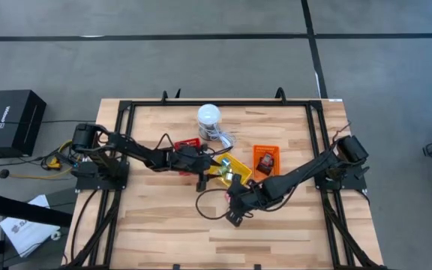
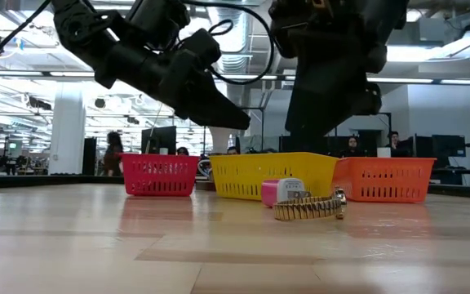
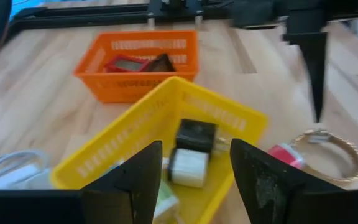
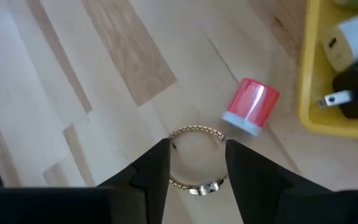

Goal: Pick & Place Office items
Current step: Put the gold watch into the red basket

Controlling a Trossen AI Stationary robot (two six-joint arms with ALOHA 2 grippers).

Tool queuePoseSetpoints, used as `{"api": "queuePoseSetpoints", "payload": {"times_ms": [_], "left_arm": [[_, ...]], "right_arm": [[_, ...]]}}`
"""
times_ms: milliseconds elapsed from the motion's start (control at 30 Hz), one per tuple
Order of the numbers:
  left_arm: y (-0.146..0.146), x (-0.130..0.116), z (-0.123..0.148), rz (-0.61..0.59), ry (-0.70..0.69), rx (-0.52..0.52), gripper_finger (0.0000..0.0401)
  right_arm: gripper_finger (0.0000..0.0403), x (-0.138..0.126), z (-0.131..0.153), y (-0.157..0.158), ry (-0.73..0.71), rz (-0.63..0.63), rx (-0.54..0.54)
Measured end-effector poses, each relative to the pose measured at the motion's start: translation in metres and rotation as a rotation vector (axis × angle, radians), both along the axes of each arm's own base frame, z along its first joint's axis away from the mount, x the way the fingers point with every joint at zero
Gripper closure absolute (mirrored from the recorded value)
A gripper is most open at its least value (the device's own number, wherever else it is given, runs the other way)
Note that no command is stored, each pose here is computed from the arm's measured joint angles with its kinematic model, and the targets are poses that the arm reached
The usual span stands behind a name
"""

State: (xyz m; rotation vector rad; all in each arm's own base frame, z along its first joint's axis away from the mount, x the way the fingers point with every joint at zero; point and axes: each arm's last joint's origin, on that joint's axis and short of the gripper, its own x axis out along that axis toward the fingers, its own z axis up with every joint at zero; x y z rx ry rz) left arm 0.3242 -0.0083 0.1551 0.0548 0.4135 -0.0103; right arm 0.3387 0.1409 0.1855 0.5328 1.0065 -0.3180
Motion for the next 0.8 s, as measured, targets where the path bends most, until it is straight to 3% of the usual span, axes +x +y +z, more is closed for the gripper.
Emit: {"api": "queuePoseSetpoints", "payload": {"times_ms": [133, 267, 400, 600, 800], "left_arm": [[-0.009, 0.0, 0.0, -0.034, -0.002, -0.005, 0.0221], [-0.026, -0.002, 0.0, -0.096, -0.002, -0.008, 0.0224], [-0.05, -0.005, 0.0, -0.224, -0.001, -0.034, 0.0226], [-0.083, -0.013, 0.001, -0.319, -0.001, -0.059, 0.0228], [-0.094, -0.016, 0.001, -0.35, -0.001, -0.057, 0.0235]], "right_arm": [[0.0254, 0.003, 0.0, -0.007, 0.008, 0.077, -0.042], [0.0254, 0.002, 0.0, -0.016, 0.083, 0.115, 0.069], [0.0254, -0.001, 0.0, -0.018, 0.118, 0.127, 0.082], [0.0257, -0.006, -0.003, -0.006, 0.144, 0.159, 0.08], [0.0263, -0.015, -0.004, 0.013, 0.153, 0.182, 0.103]]}}
